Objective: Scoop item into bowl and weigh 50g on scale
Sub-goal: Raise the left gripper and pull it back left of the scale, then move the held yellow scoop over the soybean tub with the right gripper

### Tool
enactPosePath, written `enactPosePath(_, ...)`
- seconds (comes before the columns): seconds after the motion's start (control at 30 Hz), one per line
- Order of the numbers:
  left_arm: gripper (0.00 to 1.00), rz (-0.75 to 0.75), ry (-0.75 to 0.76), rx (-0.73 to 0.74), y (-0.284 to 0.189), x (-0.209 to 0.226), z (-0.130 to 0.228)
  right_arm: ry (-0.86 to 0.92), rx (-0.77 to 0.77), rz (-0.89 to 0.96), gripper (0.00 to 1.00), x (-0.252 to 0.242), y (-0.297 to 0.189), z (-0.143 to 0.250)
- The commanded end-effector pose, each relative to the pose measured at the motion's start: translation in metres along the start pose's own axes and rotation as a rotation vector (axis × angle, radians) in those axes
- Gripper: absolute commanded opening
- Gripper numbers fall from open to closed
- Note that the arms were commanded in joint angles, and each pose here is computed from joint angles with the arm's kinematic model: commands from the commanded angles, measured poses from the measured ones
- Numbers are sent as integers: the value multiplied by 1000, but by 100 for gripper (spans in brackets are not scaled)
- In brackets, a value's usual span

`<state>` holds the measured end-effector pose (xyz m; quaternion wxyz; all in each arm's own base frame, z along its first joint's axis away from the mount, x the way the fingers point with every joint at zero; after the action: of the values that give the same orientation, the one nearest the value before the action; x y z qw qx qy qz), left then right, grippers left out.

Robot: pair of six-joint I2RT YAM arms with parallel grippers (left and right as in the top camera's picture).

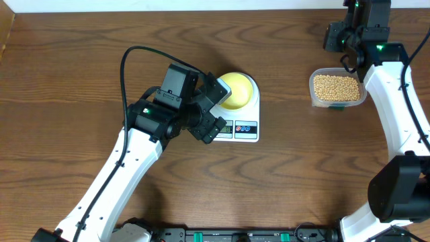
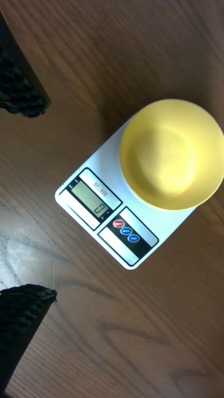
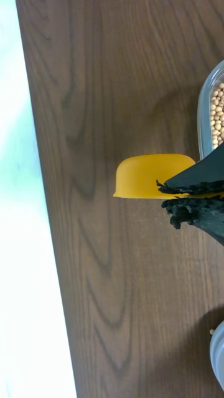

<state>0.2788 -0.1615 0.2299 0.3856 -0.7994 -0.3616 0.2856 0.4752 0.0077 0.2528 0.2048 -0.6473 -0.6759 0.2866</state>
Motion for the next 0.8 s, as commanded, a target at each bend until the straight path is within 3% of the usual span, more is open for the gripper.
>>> enactPosePath(0.0, 88, 17, 32, -5, -1, 1, 2, 8, 8, -3, 1, 0, 2, 2)
enactPosePath(0.17, 88, 139, 44, -53, -10, 10, 0, 8, 1, -2, 1, 0, 2, 1)
enactPosePath(0.77, 88, 73, 28, -92, -16, 38, -3, 34, 7, -2, 1, 0, 2, 2)
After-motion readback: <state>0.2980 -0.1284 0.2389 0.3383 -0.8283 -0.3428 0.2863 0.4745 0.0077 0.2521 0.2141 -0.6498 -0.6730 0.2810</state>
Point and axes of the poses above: each gripper's point midway between its finger pads, its own y axis out along the fingers, its own x axis along the line the jaws close on, z = x × y, the point moved 5 cm from there along -y, back along the fingers, and after that the axes turned 15 degrees about -y, right-handed, at the moved point
